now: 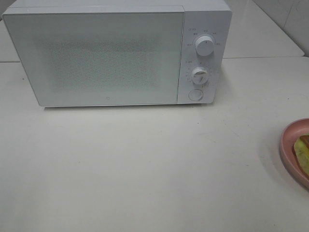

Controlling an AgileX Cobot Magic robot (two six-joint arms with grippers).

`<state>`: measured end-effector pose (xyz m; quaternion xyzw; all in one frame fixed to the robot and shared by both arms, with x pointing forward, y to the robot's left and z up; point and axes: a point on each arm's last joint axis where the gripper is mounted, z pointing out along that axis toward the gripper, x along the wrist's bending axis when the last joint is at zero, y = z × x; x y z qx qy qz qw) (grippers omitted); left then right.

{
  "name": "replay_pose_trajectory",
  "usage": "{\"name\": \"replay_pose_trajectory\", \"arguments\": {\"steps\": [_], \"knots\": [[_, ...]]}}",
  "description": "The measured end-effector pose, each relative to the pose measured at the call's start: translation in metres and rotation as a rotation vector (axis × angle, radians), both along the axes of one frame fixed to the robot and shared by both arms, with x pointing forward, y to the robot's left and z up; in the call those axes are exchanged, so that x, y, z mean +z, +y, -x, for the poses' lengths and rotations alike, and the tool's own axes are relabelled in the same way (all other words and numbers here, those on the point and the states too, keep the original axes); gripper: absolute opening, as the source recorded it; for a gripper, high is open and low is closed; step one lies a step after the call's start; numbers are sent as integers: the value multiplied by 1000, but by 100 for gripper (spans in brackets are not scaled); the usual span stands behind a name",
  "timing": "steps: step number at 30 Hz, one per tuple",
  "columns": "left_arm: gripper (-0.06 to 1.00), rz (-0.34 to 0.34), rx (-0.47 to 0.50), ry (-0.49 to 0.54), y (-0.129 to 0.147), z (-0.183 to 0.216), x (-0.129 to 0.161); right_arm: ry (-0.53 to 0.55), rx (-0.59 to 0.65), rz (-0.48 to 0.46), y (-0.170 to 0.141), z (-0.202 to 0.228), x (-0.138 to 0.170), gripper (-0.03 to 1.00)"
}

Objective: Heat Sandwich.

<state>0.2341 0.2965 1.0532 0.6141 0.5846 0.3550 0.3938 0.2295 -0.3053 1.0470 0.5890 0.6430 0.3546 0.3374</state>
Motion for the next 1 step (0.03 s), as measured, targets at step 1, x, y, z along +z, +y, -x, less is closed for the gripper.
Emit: {"name": "replay_pose_trajectory", "arguments": {"steps": [1], "knots": [[96, 0, 0, 0, 0, 0, 0, 0, 0, 0, 0, 0, 0, 75]]}}
